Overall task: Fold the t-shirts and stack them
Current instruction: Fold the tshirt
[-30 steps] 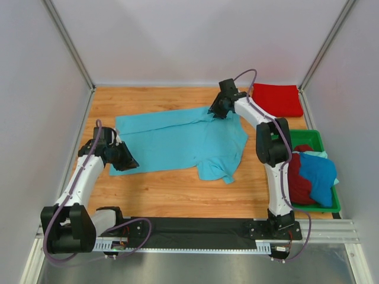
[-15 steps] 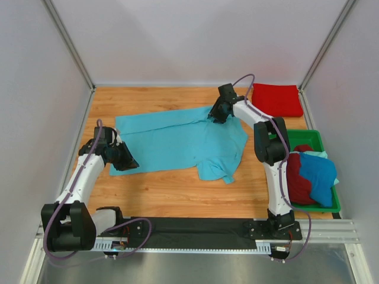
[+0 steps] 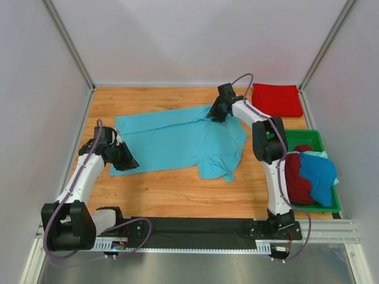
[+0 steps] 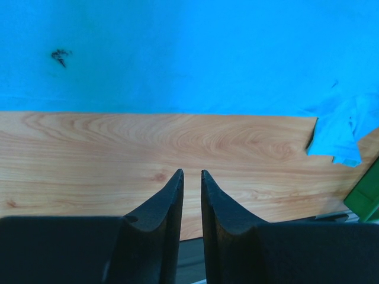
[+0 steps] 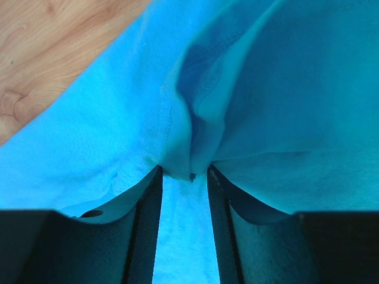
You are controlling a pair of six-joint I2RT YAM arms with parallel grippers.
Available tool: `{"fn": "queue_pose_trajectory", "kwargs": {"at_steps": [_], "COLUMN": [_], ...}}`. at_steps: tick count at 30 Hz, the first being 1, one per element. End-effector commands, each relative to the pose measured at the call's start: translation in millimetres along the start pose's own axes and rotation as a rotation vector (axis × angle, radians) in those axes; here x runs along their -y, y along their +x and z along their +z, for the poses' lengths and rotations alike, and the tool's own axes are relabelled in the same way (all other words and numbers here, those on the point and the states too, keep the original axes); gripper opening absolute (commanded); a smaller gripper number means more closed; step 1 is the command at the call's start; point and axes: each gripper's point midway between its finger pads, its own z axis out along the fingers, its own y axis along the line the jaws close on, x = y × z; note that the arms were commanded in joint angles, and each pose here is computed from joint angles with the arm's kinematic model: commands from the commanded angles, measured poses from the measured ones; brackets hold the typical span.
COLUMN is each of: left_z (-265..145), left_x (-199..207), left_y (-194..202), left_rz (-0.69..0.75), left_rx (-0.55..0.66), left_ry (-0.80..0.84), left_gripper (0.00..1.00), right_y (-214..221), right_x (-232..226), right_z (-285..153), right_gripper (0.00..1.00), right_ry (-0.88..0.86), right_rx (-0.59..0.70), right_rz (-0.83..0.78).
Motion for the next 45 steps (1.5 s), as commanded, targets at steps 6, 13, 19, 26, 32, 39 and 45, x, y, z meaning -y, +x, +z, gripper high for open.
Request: {"fn": "queue_pose_trajectory", "kwargs": {"at_steps": [6,13,19,26,32,39,45], "left_z": [-1.4,-0.9,-0.1,3.2,8.3,7.0,7.6], "left_x": [4.9,5.0,4.7,4.5,7.4,10.8,10.2], "left_y": [-7.1,-6.6,-6.1,-7.8,-11.1,-15.6,-15.4], "left_rz": [0.025,0.026,0.025,0.027,0.028,0.040,0.046], "left_rx": [0.022,0.019,0.017,0.020,0.014,0.022,0.018], "left_ry": [0.019,0.021,0.022,0.025,0.041,0.053,0.051], "left_gripper": [0.25,0.25,0.25,0.25,0.25,0.25,0.24], "right_y": [-14.1,-16.8,-16.5,-2.7,23.8,41.2,45.6], "right_x": [-9.8,-9.5,-9.6,-12.8,0.0,1.9,-9.7], "right_z": [0.4,3.3,-1.4,-23.7,-36.5,-42.6,-44.7], "right_gripper": [0.37,0.33,0.16,0.01,0.00,0.01,0.00], "right_ry": [-0.032,-0.026,-0.020,-0.007,0.063,0.070,0.002], "right_rx": [0.035,0.038,0.029,-0.044,-0.144,-0.211,-0.243], "right_rz": [-0.035,-0.041,-0.031,0.095,0.303,0.444,0.528]}}
